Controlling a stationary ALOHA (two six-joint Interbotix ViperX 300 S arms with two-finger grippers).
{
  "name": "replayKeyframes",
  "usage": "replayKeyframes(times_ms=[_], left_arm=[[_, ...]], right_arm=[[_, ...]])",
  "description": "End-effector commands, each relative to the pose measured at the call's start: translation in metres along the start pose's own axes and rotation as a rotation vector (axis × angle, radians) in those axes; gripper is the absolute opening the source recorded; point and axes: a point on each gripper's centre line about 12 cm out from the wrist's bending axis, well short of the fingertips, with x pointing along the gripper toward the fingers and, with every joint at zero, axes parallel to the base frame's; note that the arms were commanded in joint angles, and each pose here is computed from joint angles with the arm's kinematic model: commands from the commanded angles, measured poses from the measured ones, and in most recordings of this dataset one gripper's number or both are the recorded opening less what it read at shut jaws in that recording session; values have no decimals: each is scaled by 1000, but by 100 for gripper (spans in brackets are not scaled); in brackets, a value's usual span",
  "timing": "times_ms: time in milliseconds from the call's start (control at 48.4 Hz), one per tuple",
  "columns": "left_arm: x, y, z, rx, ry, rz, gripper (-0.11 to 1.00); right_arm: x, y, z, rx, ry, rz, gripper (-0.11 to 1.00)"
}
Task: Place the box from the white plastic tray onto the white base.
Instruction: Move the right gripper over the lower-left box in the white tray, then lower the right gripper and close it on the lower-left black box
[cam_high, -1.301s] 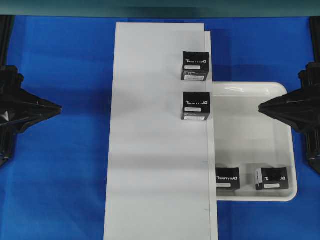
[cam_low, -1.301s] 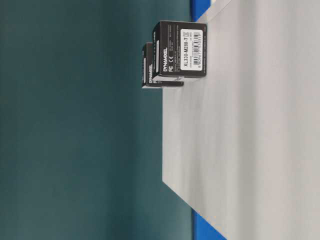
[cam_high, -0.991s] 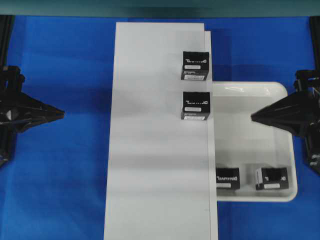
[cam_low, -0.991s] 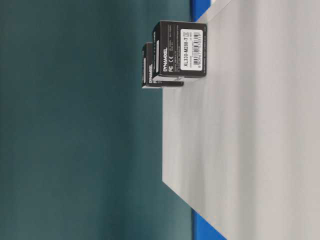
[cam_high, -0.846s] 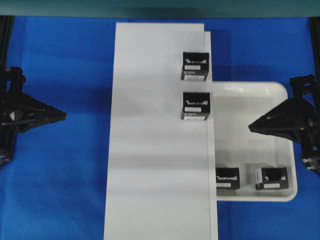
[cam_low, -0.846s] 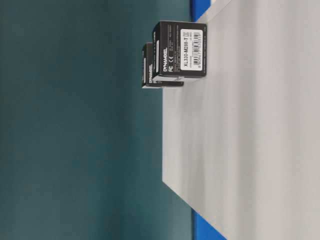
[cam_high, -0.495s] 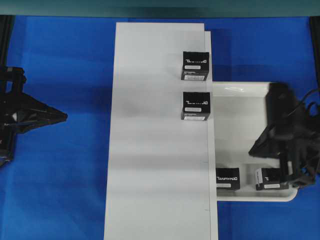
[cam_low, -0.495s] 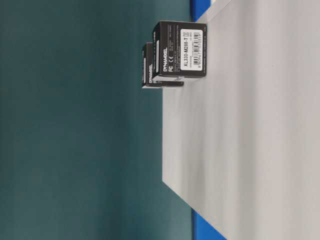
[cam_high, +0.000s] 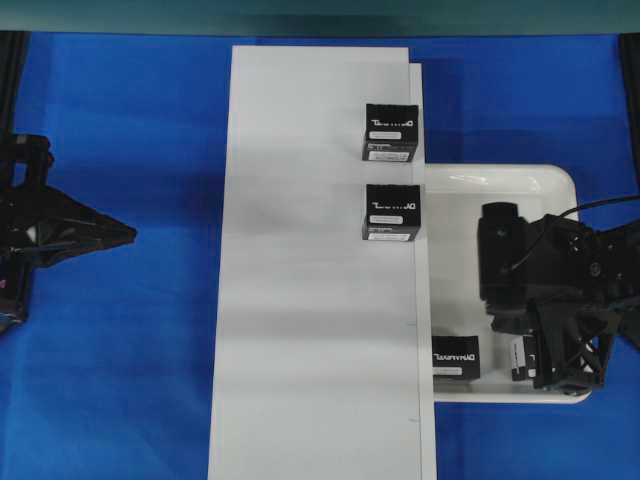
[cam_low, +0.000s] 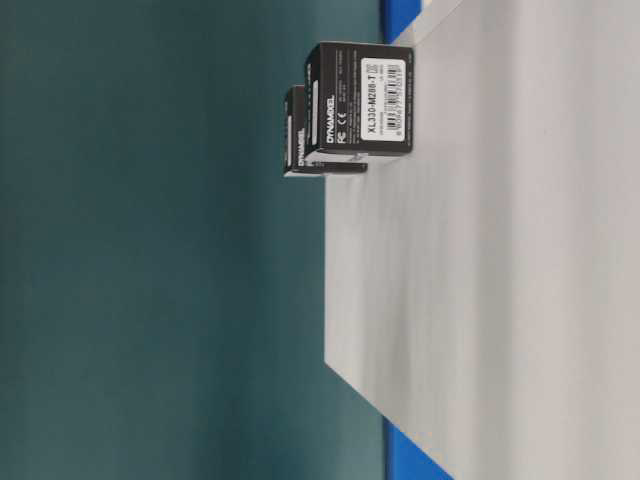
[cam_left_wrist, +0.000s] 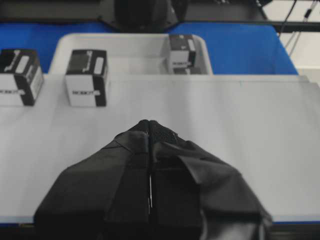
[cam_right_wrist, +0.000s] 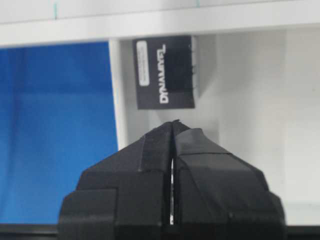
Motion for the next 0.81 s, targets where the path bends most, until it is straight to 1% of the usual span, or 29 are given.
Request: replayKeyframes(times_ms=[0,165,268,330,351,413,537,557,640,702,784], left_arm=[[1,0,10,0,-23,1,-7],[1,0,10,0,-25,1,-7],[1,0,10,-2,-23,1,-7],[1,0,10,-3,-21,1,-7],[1,0,9,-3,-21,1,-7],[2,0,10,-2,-21,1,-7],[2,0,10,-3,-21,0,-7],[2,0,9,-4,-20,-2,-7],[2,-1,10,-13,-21,-3,-7],[2,-1,10,-21,-20,-3,-7],[2,-1,9,-24,-20,-3,-7]], right_arm=[[3,6,5,-17,9,5,-4],[15,10,6,-32,55,0,-1],[25,10,6,-30,91,-9,4],[32,10,6,-26,111,-11,10],[35,10,6,-24,119,-12,13],[42,10,7,-21,137,-16,26],[53,10,7,-15,171,-26,62],[55,11,6,-18,177,-26,69],[63,15,5,-68,175,-41,90],[67,15,8,-75,150,-48,98],[73,13,12,-69,128,-47,100]])
